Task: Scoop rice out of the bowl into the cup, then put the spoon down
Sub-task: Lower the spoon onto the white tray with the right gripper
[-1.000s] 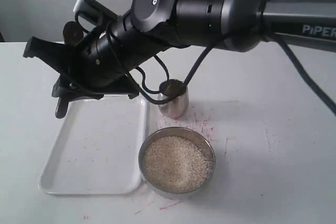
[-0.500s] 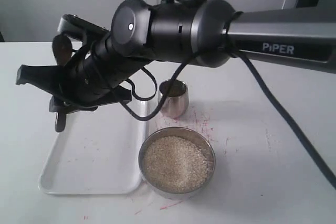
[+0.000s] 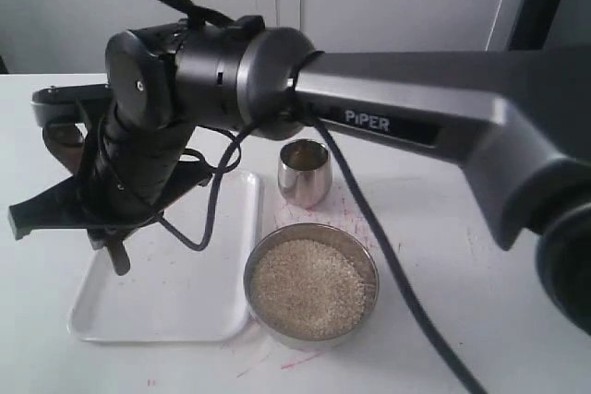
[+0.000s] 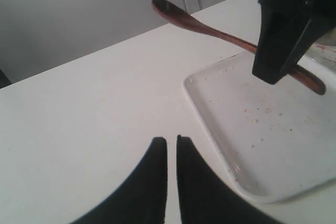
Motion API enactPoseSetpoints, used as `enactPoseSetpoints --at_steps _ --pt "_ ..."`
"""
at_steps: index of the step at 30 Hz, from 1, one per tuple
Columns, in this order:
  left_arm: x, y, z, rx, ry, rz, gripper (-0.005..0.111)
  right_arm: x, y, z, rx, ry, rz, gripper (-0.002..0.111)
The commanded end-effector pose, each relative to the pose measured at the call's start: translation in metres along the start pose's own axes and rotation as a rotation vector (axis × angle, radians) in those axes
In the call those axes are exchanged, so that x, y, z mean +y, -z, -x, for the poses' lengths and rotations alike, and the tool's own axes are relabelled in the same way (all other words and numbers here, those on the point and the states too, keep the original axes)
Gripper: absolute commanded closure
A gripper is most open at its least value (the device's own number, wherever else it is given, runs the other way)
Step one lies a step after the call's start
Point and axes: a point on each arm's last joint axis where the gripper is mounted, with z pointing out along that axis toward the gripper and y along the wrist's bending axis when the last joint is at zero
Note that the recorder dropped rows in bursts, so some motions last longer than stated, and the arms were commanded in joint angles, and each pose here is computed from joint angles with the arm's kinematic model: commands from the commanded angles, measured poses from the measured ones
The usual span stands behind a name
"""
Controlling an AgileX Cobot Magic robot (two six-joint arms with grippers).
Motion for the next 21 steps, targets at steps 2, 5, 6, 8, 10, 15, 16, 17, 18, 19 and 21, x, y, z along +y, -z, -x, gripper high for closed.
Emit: enactPoseSetpoints --at_steps 2,5,6,8,10,15,16,17,18,19,21 --pt "0.0 0.0 0.002 -0.009 0.003 -0.002 0.092 -0.007 -0.014 0.002 0.054 -0.015 -0.093 0.108" --pt "0.0 0.0 0.002 -0.009 0.003 -0.002 0.092 -0.009 -0.018 0.001 0.103 0.0 -0.118 0.108" --pt "0.0 0.0 0.002 -0.009 0.003 -0.002 0.092 -0.01 -0.021 0.001 0.116 0.004 -0.128 0.108" --pt "0.0 0.0 0.002 -0.009 0.003 -0.002 0.092 -0.011 -0.021 0.002 0.121 0.006 -0.14 0.108" --pt "0.0 0.0 0.002 -0.009 0.003 -0.002 0.092 -0.012 -0.024 0.001 0.13 -0.014 -0.146 0.108" --pt "0.0 0.0 0.002 -0.009 0.003 -0.002 0.092 -0.014 -0.031 0.0 0.138 -0.036 -0.156 0.108" --pt "0.0 0.0 0.002 -0.009 0.003 -0.002 0.092 -0.015 -0.033 -0.001 0.145 -0.037 -0.158 0.108" --pt "0.0 0.0 0.002 -0.009 0.003 -0.002 0.092 -0.015 -0.036 -0.002 0.152 -0.037 -0.16 0.108" --pt "0.0 0.0 0.002 -0.009 0.003 -0.002 0.092 -0.016 -0.04 -0.004 0.16 -0.041 -0.162 0.108" --pt "0.0 0.0 0.002 -0.009 0.003 -0.002 0.092 -0.017 -0.042 -0.004 0.164 -0.043 -0.162 0.108" --pt "0.0 0.0 0.002 -0.009 0.003 -0.002 0.092 -0.018 -0.047 -0.006 0.174 -0.044 -0.166 0.108"
